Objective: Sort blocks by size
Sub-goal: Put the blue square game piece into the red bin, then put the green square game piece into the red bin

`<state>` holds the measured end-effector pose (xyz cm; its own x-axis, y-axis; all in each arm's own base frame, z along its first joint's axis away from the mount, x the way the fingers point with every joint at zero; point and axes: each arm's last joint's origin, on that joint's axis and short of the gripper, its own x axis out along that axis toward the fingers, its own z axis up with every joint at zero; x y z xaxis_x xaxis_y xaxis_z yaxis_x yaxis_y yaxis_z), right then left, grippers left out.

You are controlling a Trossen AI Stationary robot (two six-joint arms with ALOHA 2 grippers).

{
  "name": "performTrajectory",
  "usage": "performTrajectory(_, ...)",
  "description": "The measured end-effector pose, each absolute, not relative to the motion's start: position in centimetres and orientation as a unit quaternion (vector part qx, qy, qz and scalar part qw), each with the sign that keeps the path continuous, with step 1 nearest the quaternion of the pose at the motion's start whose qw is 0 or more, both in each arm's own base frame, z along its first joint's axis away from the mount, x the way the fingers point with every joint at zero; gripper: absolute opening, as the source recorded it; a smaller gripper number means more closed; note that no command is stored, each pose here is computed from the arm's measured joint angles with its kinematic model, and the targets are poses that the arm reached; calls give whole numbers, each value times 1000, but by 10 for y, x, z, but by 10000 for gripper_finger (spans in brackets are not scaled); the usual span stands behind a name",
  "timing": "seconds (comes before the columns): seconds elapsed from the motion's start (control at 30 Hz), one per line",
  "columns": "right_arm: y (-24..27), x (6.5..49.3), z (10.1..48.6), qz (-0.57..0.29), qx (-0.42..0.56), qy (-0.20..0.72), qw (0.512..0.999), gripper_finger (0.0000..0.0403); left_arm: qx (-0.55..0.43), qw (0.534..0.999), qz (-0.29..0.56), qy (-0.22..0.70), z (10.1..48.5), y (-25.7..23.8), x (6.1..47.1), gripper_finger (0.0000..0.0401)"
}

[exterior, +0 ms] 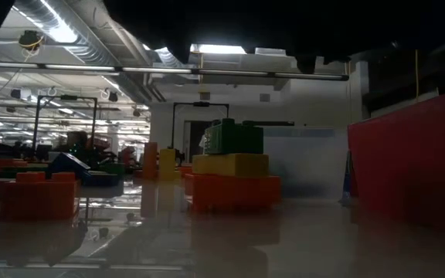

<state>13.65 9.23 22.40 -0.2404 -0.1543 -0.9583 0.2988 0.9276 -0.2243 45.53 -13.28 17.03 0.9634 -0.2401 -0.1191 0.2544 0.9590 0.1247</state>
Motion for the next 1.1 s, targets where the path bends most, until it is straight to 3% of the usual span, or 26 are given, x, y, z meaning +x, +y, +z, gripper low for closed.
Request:
performTrajectory(0.27,90,128,209,-213,71,784,578,166,74,990,-102,62,168,-129,457,156)
performTrajectory(0.43,90,128,204,-207,74,782,583,173,69,990,-100,67,167,-128,457,186)
performTrajectory(0.7,91,128,203,-205,76,783,583,226,70,990,-101,74,166,-128,457,194)
performTrajectory(0.9,94,128,202,-180,99,796,570,235,70,990,-101,73,166,-128,457,194)
performTrajectory(1.1,105,145,198,-78,109,756,641,226,70,990,-101,74,166,-128,457,194)
